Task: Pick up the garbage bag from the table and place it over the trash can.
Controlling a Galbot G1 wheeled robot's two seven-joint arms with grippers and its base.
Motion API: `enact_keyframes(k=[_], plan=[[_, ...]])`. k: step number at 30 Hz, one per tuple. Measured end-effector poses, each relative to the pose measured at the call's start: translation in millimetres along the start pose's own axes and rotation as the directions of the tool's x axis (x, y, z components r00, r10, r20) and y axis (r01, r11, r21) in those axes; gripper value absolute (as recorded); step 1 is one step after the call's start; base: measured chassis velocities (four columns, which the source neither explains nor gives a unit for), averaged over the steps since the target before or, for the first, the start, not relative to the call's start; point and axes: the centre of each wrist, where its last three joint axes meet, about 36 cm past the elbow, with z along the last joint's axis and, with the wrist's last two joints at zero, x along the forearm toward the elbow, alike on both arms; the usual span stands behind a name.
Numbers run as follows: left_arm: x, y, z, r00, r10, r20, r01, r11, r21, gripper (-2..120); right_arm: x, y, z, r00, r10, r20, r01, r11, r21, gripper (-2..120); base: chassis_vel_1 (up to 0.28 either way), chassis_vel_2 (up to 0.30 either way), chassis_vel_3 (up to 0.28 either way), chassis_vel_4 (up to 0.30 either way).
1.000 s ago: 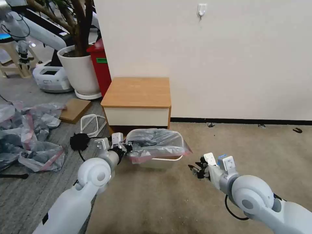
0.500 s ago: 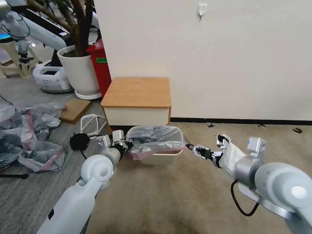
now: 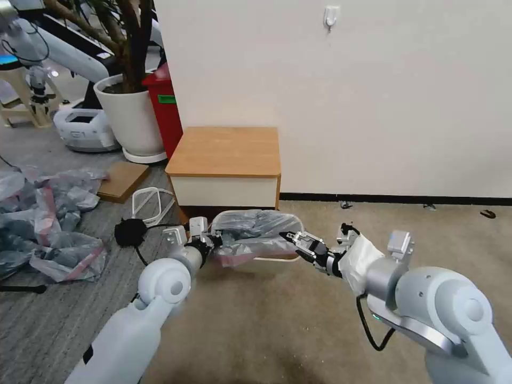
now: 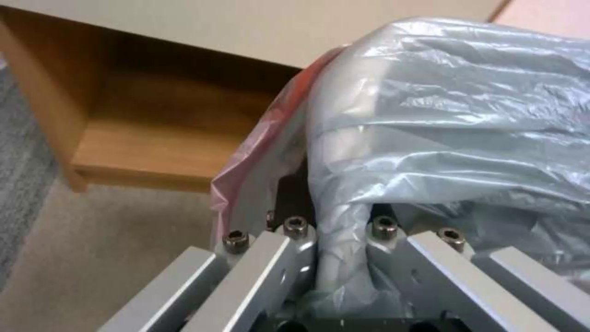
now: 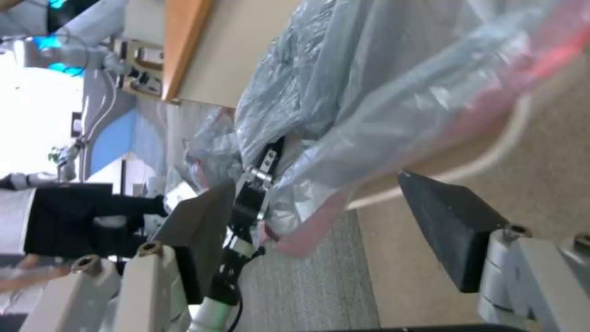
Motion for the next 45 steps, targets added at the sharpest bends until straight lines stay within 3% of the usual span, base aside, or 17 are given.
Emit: enact_keyframes(k=[16, 45], plan=[[-1.0, -10.2, 0.4, 1.0, 0.024, 0.013, -0.024, 1.0, -0.002, 3, -12.0, -9.0, -2.4, 0.997, 0.07, 0.019, -0.071, 0.998, 0.003, 68, 0.0, 0.0, 0.0, 0.0], [-0.1, -20.4, -0.9, 0.998, 0.053, 0.024, -0.053, 0.999, 0.007, 3, -23.7, -12.4, -1.6, 0.993, 0.101, 0.054, -0.102, 0.995, 0.005, 67, 0.0, 0.0, 0.0, 0.0]])
